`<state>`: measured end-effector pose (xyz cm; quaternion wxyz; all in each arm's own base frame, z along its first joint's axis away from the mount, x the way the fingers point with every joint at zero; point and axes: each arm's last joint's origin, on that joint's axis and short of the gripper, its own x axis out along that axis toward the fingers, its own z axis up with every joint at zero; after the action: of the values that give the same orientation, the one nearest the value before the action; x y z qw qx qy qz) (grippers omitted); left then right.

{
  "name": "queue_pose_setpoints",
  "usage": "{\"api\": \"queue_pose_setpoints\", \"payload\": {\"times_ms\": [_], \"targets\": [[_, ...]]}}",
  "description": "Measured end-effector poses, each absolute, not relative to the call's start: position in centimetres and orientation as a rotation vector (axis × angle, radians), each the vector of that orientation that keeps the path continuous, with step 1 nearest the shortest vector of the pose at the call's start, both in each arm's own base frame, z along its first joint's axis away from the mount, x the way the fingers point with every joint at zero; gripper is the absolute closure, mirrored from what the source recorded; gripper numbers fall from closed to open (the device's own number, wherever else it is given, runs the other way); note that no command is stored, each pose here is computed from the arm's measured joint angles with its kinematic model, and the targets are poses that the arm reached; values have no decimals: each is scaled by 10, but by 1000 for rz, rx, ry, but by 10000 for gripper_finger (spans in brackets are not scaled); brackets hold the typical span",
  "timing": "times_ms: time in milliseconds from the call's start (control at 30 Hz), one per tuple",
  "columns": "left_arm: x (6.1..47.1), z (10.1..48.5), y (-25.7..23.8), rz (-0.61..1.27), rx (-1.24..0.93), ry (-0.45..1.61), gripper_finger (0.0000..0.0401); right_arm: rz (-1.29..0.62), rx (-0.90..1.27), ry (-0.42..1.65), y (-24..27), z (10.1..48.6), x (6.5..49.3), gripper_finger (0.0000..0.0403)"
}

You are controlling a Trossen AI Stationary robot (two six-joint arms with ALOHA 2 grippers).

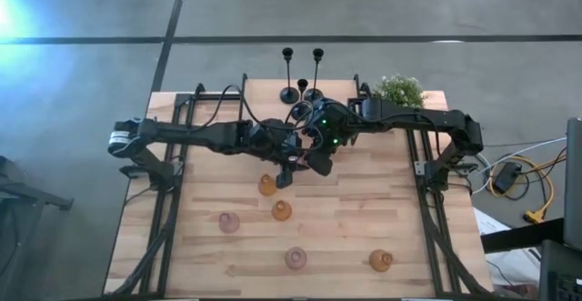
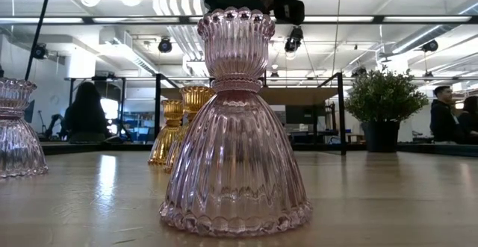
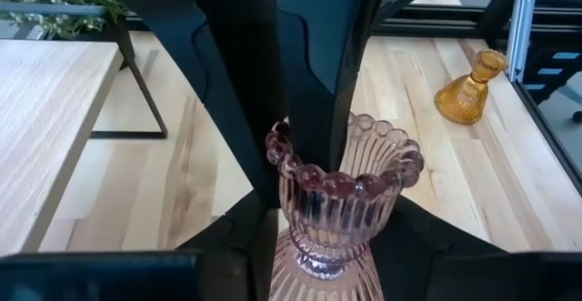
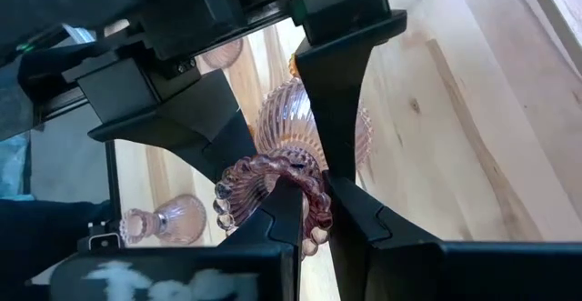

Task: Pick & Place candle stick holders
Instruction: Put the top right pink glass candle holder on the shelf

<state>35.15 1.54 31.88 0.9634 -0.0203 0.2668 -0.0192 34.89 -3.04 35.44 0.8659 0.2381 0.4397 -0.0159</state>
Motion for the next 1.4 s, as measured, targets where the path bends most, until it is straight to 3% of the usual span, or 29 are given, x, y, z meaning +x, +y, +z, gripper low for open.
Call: {"api": "queue_pose_setpoints", "payload": {"times_ms": [133,467,667,1067,1400], "targets": [[351,319,15,-37,-45,539,261,-33,499,920,-30,354,349,376],[344,327,16,-18,-63,523,273,-26,504,897,-30,362,343,276],[336,331,17,31,-62,554,273,-30,510,875,-33,376,327,246],[291,366,22,277,-41,477,273,-283,482,1073,-34,374,267,261],[251,373,59,608,-21,155,273,-572,601,841,-32,336,208,281]]}}
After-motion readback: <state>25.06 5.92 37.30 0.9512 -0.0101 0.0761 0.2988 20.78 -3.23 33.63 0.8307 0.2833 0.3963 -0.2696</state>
